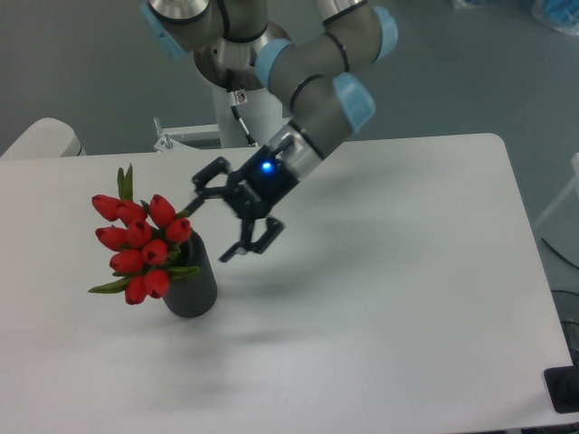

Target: Insert the flowers into the vase

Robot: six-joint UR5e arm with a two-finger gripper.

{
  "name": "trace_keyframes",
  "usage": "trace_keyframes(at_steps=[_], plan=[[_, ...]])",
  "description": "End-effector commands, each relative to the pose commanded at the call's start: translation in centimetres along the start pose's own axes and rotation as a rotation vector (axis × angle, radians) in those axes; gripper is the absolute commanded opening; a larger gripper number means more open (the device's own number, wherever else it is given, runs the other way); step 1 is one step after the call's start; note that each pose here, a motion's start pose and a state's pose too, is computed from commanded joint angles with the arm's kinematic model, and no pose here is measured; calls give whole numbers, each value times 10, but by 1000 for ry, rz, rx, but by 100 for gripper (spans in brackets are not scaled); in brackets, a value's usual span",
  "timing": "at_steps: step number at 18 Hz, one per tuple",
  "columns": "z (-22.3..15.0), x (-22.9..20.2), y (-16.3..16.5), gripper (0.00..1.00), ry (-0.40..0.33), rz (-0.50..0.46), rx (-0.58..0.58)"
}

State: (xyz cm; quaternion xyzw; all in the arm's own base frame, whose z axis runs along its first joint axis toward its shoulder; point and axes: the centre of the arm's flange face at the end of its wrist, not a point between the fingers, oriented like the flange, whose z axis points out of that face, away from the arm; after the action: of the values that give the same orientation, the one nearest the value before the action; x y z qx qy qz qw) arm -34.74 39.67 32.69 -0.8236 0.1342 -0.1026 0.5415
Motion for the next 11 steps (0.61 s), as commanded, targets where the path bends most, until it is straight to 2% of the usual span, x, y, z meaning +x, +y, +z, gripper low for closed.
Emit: trace_keyframes(at_steps=[6,8,11], plan=[[-53,-40,-14,100,-116,27,-6],[-64,-55,-15,100,-157,45,-94],[-88,-78,-17,100,-254,83,-346]])
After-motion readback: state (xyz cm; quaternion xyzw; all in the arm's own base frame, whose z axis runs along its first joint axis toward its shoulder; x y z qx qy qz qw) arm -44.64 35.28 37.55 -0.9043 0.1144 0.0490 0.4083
